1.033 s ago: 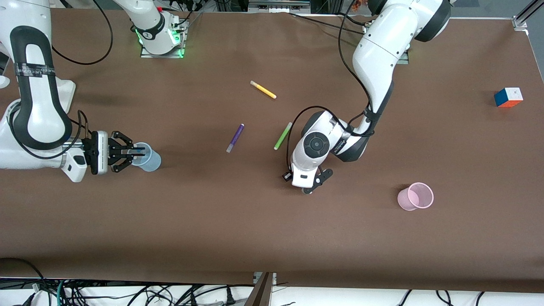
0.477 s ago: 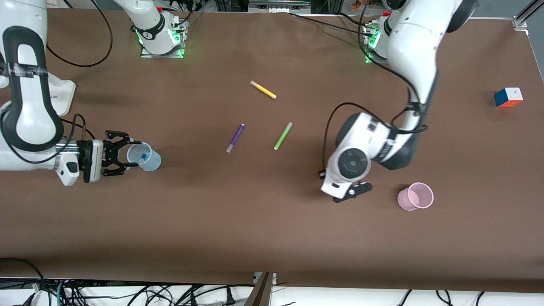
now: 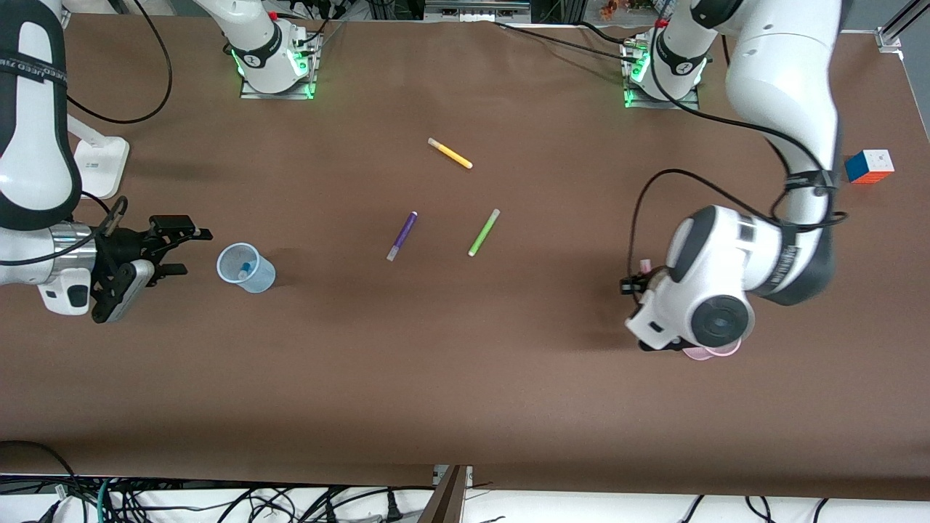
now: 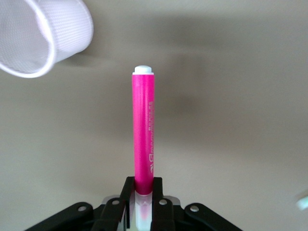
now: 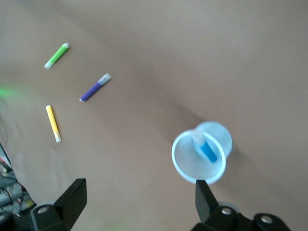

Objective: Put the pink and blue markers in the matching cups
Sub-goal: 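Open the right gripper over the blue cup while the left gripper carries the pink marker, then lower the pink marker into the pink cup while the right gripper returns to rest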

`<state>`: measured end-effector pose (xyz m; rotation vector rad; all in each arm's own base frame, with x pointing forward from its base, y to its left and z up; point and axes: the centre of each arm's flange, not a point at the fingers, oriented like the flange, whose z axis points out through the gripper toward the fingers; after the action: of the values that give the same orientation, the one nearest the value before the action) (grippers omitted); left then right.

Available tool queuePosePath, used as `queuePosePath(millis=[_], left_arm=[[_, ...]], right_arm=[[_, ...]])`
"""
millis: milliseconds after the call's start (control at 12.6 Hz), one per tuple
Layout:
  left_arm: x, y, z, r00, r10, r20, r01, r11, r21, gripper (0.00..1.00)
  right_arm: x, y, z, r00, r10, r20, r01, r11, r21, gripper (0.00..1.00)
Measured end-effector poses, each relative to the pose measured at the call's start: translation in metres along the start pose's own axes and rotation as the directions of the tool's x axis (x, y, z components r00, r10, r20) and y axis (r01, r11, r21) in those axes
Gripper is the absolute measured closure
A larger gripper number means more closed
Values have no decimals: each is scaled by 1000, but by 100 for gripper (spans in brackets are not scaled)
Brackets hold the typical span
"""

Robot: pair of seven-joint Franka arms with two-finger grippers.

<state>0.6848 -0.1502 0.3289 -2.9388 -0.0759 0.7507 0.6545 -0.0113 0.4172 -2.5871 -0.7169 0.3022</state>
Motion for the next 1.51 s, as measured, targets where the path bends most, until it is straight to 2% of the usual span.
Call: queuePosePath(millis=[159, 238, 397, 556, 715, 874, 1113, 1272, 1510], left_arm=[[3, -41, 4, 994, 93, 56, -95, 995, 19, 82], [6, -60, 5, 988, 141, 67, -146, 986, 75, 82], [7, -77, 2, 965, 242, 96, -258, 939, 226, 82], [9, -80, -2, 929, 340, 149, -371, 860, 350, 82], [17, -80, -5, 888, 422, 183, -458, 777, 432, 82], [29, -80, -1, 864, 455, 214, -496, 702, 511, 82], [48, -71, 22, 838, 458, 297, -538, 599, 593, 82], [57, -55, 36, 822, 474, 316, -557, 558, 615, 82], [65, -47, 49, 808, 496, 320, -573, 533, 622, 82]], right_arm=[[4, -15, -5, 981, 180, 67, -173, 980, -97, 0], [8, -28, -8, 963, 262, 71, -249, 957, -151, 0], [9, -61, -24, 909, 415, 35, -397, 889, -230, 0], [-11, -89, -50, 854, 520, -21, -508, 825, -246, 0], [-43, -113, -73, 839, 541, -56, -537, 807, -244, 0], [-74, -135, -91, 837, 540, -86, -543, 802, -251, 0], [-104, -147, -113, 831, 541, -126, -550, 769, -324, 0], [-113, -156, -126, 832, 532, -155, -551, 763, -337, 0], [-120, -158, -136, 827, 533, -179, -559, 750, -352, 0]])
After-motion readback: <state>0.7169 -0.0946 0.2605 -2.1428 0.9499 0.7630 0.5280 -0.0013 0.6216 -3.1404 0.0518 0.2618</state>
